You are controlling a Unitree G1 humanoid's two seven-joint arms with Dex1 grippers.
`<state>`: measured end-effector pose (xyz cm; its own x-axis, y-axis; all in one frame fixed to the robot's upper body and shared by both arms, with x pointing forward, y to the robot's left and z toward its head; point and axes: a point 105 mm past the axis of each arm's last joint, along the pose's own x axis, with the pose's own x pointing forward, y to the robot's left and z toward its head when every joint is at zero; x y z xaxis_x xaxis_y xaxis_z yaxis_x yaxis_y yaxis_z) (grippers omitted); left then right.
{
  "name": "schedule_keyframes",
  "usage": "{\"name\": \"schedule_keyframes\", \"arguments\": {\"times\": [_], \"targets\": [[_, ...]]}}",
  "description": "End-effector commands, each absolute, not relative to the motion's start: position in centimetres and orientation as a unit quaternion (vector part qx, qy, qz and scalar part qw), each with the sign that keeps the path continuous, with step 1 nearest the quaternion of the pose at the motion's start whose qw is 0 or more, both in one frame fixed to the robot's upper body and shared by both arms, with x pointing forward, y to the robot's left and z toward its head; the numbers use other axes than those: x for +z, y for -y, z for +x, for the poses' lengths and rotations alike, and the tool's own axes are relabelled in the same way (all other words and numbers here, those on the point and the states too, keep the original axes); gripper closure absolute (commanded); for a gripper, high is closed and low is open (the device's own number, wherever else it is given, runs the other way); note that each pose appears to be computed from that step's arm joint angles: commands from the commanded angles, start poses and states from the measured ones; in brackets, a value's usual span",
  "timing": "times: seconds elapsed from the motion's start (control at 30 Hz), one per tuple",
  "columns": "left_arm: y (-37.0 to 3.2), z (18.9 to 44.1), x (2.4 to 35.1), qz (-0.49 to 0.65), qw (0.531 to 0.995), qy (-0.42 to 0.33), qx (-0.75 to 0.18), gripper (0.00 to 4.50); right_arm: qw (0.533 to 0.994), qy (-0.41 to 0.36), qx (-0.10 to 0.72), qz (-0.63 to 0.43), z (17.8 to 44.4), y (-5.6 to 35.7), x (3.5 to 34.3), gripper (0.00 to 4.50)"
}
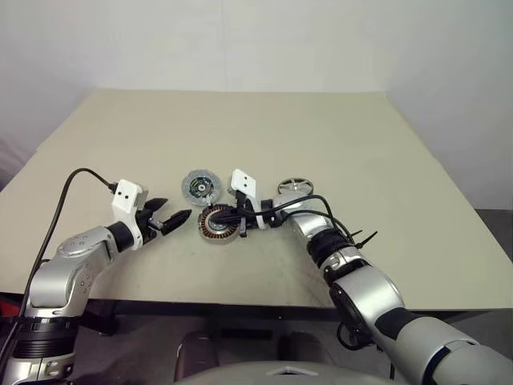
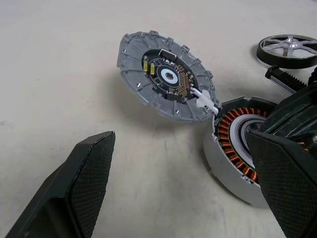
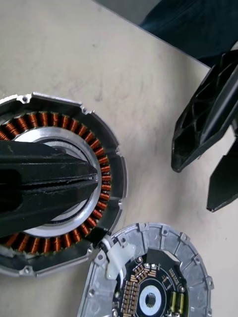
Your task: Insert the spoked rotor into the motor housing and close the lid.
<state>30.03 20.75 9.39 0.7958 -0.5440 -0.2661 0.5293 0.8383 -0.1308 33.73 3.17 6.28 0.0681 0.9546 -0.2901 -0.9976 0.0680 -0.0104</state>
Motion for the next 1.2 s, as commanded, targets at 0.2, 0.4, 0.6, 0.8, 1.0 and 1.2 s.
{"name": "schedule_keyframes", "arguments": {"times": [0.2,0.4,0.6,0.8,1.0,1.2], "targets": [[-20.4,30.3,10.6,-0.013,0.949,-0.123,-0.290,0.00,0.716,-0.070,0.687,-0.098,33.7,-3.4,7.9,4.48],[-20.4,30.3,10.6,-0.014,0.949,-0.123,-0.291,0.00,0.716,-0.028,0.692,-0.085,34.1,-3.2,10.8,4.48],[-20.3,30.4,10.5,-0.016,0.948,-0.124,-0.292,0.00,0.697,-0.023,0.707,-0.117,33.5,-2.4,11.2,4.48],[-20.2,30.5,10.5,-0.016,0.948,-0.124,-0.292,0.00,0.681,-0.047,0.714,-0.157,33.5,-1.1,10.7,4.48],[-20.2,30.5,10.5,-0.017,0.948,-0.123,-0.292,0.00,0.689,-0.025,0.700,-0.187,34.5,-0.4,11.9,3.51],[-20.2,30.5,10.4,-0.018,0.948,-0.123,-0.291,0.00,0.679,-0.015,0.702,-0.212,34.5,-0.4,11.7,2.53]]}}
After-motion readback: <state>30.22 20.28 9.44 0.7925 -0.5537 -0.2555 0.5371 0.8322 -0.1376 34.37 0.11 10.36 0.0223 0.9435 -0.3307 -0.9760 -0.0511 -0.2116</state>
